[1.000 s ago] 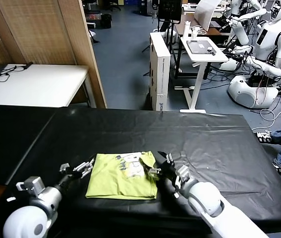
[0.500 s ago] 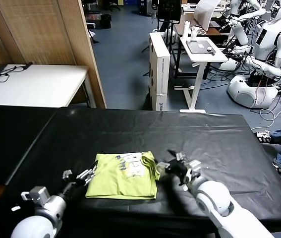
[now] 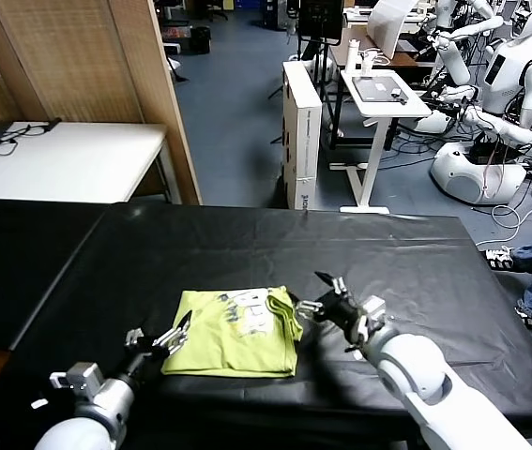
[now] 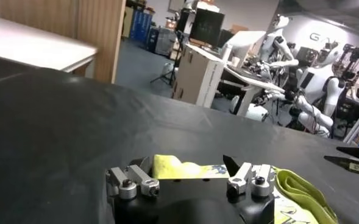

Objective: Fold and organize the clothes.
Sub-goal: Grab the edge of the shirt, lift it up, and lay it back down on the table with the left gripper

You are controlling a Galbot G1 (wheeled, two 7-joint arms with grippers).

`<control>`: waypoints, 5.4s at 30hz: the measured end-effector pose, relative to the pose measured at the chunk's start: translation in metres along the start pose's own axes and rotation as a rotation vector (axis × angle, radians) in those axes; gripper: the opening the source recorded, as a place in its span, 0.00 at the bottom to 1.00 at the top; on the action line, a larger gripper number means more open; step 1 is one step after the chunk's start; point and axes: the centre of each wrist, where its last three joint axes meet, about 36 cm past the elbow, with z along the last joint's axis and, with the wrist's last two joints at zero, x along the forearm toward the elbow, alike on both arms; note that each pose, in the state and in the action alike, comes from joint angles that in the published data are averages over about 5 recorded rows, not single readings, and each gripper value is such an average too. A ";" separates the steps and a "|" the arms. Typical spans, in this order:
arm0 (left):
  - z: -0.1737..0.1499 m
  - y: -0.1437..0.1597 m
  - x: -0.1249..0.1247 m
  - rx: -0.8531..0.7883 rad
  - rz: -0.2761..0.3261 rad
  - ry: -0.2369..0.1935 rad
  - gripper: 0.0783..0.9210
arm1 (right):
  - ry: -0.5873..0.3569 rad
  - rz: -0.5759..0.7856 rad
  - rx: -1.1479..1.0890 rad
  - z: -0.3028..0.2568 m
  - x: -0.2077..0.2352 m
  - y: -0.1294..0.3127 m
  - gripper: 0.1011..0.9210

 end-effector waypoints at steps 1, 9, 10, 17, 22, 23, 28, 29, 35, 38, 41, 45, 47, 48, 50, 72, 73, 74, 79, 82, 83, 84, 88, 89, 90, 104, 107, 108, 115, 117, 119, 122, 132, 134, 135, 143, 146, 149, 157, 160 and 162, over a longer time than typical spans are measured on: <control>0.000 0.000 0.000 -0.001 -0.001 0.000 0.98 | 0.005 -0.009 0.015 0.000 -0.005 0.003 0.98; 0.004 -0.002 0.003 -0.005 -0.011 -0.002 0.98 | 0.091 -0.046 0.124 0.010 -0.041 0.020 0.98; 0.005 -0.002 0.003 -0.006 -0.012 -0.002 0.98 | 0.103 -0.043 0.135 0.012 -0.043 0.020 0.98; 0.006 -0.003 0.004 -0.004 -0.014 -0.004 0.98 | 0.130 -0.019 0.155 0.017 -0.038 0.012 0.98; 0.008 -0.004 0.004 -0.004 -0.016 -0.007 0.98 | 0.087 0.030 0.109 0.013 -0.027 0.000 0.98; 0.010 -0.005 0.003 -0.005 -0.016 -0.007 0.98 | 0.074 0.044 0.094 0.011 -0.025 -0.002 0.98; 0.018 -0.006 0.000 -0.002 -0.019 -0.006 0.98 | 0.038 0.085 0.034 0.004 -0.013 -0.012 0.98; 0.020 -0.006 0.000 0.001 -0.020 -0.005 0.98 | 0.032 0.084 0.028 0.003 -0.010 -0.014 0.98; 0.025 -0.004 -0.007 0.022 -0.023 -0.010 0.98 | -0.009 0.080 0.010 -0.001 0.008 -0.023 0.98; 0.027 -0.001 -0.012 0.034 -0.025 -0.012 0.98 | -0.025 0.077 0.002 -0.003 0.016 -0.025 0.98; 0.028 0.004 -0.017 0.052 -0.031 -0.015 0.98 | -0.034 0.074 -0.010 -0.004 0.025 -0.025 0.98; 0.030 0.009 -0.024 0.072 -0.038 -0.015 0.98 | -0.047 0.067 -0.036 -0.007 0.040 -0.027 0.98; 0.033 0.009 -0.027 0.083 -0.041 -0.012 0.98 | -0.053 0.067 -0.046 -0.009 0.047 -0.028 0.98; 0.034 0.009 -0.028 0.088 -0.043 -0.010 0.98 | -0.056 0.067 -0.048 -0.010 0.050 -0.028 0.98; 0.037 0.010 -0.029 0.098 -0.046 -0.006 0.98 | -0.062 0.071 -0.049 -0.011 0.057 -0.029 0.98; 0.054 0.014 -0.031 0.202 -0.051 -0.021 0.89 | -0.075 0.065 -0.048 -0.013 0.077 -0.021 0.98; 0.055 0.014 -0.031 0.202 -0.051 -0.020 0.89 | -0.075 0.064 -0.048 -0.014 0.077 -0.021 0.98; 0.056 0.013 -0.032 0.202 -0.052 -0.019 0.89 | -0.076 0.064 -0.048 -0.014 0.077 -0.021 0.98; 0.060 0.014 -0.034 0.205 -0.056 -0.016 0.88 | -0.076 0.063 -0.046 -0.014 0.078 -0.020 0.98; 0.061 0.014 -0.035 0.209 -0.055 -0.016 0.88 | -0.076 0.063 -0.045 -0.015 0.079 -0.021 0.98; 0.062 0.013 -0.035 0.211 -0.055 -0.016 0.88 | -0.076 0.063 -0.044 -0.015 0.079 -0.021 0.98; 0.062 0.013 -0.035 0.214 -0.054 -0.016 0.88 | -0.076 0.063 -0.044 -0.015 0.079 -0.020 0.98; 0.064 0.010 -0.036 0.231 -0.050 -0.011 0.82 | -0.078 0.060 -0.044 -0.015 0.079 -0.019 0.98; 0.065 0.009 -0.036 0.235 -0.048 -0.009 0.78 | -0.078 0.059 -0.044 -0.015 0.078 -0.019 0.98; 0.065 0.008 -0.036 0.239 -0.047 -0.007 0.73 | -0.079 0.058 -0.045 -0.015 0.078 -0.018 0.98; 0.054 0.006 -0.033 0.300 -0.017 -0.001 0.12 | -0.080 0.061 -0.057 -0.012 0.076 -0.016 0.98; 0.048 0.013 -0.031 0.275 -0.027 -0.004 0.12 | -0.082 0.067 -0.063 -0.011 0.076 -0.016 0.98; 0.045 0.017 -0.029 0.263 -0.031 -0.006 0.12 | -0.083 0.070 -0.065 -0.010 0.076 -0.017 0.98; 0.014 0.068 -0.011 0.173 -0.081 -0.019 0.12 | -0.082 0.093 -0.077 -0.003 0.076 -0.019 0.98; 0.001 0.086 -0.005 0.142 -0.102 -0.024 0.12 | -0.078 0.095 -0.079 0.000 0.075 -0.018 0.98; -0.014 0.103 0.001 0.107 -0.124 -0.033 0.12 | -0.075 0.095 -0.081 0.003 0.074 -0.017 0.98; -0.042 0.124 0.012 0.058 -0.149 -0.055 0.12 | -0.073 0.095 -0.086 0.005 0.072 -0.016 0.98; -0.124 0.144 0.053 -0.058 -0.214 -0.121 0.12 | -0.064 0.091 -0.098 0.015 0.065 -0.006 0.98; -0.129 0.132 0.056 -0.066 -0.226 -0.120 0.12 | -0.058 0.091 -0.100 0.018 0.064 -0.004 0.98; -0.130 0.123 0.056 -0.064 -0.224 -0.119 0.12 | -0.054 0.091 -0.100 0.020 0.063 -0.003 0.98; -0.099 0.026 0.035 0.023 -0.073 -0.103 0.12 | -0.031 0.096 -0.098 0.029 0.062 0.004 0.98; -0.077 -0.004 0.017 0.088 0.013 -0.078 0.12 | -0.023 0.096 -0.101 0.032 0.064 0.005 0.98; -0.058 -0.027 -0.001 0.153 0.082 -0.045 0.12 | -0.016 0.095 -0.101 0.033 0.064 0.007 0.98; -0.022 -0.067 -0.026 0.217 0.187 0.040 0.16 | 0.010 0.063 -0.142 0.028 0.059 0.011 0.98; -0.021 -0.071 -0.025 0.204 0.203 0.046 0.31 | 0.031 0.034 -0.199 0.020 0.056 0.014 0.98; -0.021 -0.071 -0.024 0.185 0.209 0.044 0.49 | 0.046 0.010 -0.245 0.014 0.053 0.017 0.98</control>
